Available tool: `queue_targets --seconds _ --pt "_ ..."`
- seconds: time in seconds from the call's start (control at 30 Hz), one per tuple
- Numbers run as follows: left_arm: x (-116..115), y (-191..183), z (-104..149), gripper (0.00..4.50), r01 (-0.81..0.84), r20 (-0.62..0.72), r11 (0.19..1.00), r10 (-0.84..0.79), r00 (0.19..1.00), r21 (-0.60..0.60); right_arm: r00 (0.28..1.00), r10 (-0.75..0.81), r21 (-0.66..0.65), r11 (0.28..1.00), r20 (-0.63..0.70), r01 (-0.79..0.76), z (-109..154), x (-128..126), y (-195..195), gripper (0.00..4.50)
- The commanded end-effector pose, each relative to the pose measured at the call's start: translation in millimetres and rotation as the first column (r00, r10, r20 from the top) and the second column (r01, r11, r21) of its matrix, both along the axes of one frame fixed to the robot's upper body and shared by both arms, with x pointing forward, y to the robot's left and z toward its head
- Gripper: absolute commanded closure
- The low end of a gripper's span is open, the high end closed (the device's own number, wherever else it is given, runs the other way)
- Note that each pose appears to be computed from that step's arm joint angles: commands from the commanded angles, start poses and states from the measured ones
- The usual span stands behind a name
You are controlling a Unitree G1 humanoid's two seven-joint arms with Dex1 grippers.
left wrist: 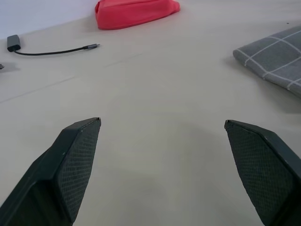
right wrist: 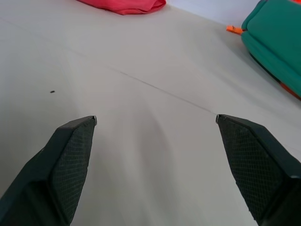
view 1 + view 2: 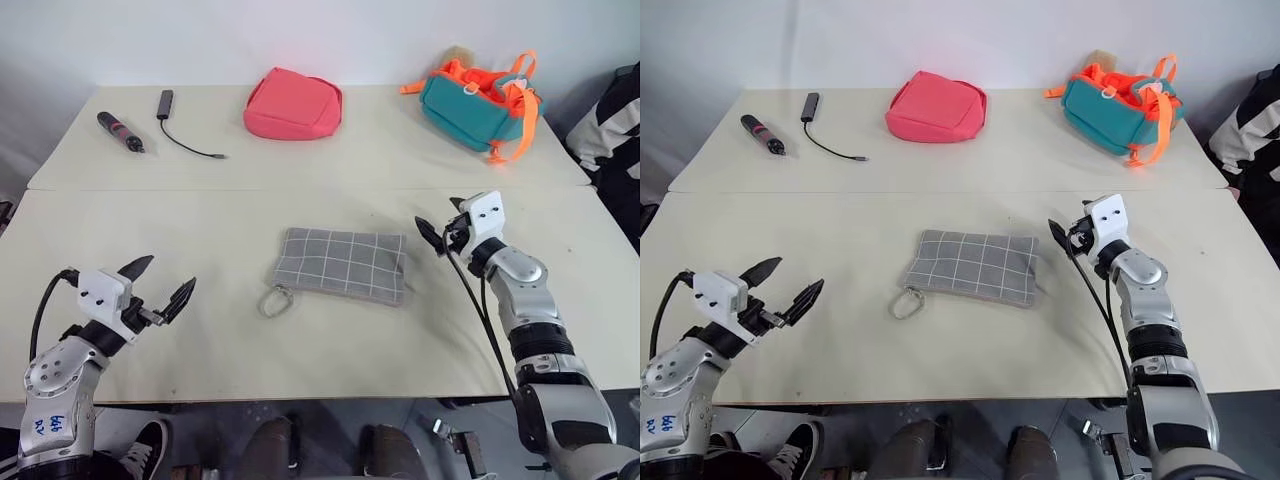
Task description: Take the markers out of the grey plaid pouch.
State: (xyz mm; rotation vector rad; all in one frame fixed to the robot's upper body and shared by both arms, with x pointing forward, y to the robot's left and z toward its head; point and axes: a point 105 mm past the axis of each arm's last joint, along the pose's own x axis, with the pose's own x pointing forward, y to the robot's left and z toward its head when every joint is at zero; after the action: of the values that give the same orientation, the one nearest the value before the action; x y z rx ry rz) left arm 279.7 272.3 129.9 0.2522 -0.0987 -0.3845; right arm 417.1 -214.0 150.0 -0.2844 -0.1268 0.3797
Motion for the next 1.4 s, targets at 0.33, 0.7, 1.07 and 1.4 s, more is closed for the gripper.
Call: queue_targets --seconds 0.33,0.7,1.07,1.4 --pt "13.2 -0.3 5.9 0.0 0.008 0.05 0.991 -0.014 0.999 0.131 0.948 0.305 0.137 0.939 0.094 -0.316 45.8 -29.6 52.0 0.62" --pt "49.7 -20.6 5.8 0.0 0.066 0.116 0.91 -0.124 0.986 0.409 0.949 0.306 -0.052 0.949 -0.075 -0.31 -2.4 -37.3 81.0 4.41" --pt "74.3 -77.2 -4.3 0.0 0.256 0.123 0.803 -0.375 0.919 0.538 0.943 0.312 -0.129 0.937 -0.116 -0.326 -21.7 -38.2 81.2 4.46" --pt "80.3 -127.4 -6.3 0.0 0.406 0.104 0.664 -0.589 0.801 0.628 0.944 0.313 -0.121 0.938 -0.099 -0.324 -18.2 -39.0 85.2 4.46"
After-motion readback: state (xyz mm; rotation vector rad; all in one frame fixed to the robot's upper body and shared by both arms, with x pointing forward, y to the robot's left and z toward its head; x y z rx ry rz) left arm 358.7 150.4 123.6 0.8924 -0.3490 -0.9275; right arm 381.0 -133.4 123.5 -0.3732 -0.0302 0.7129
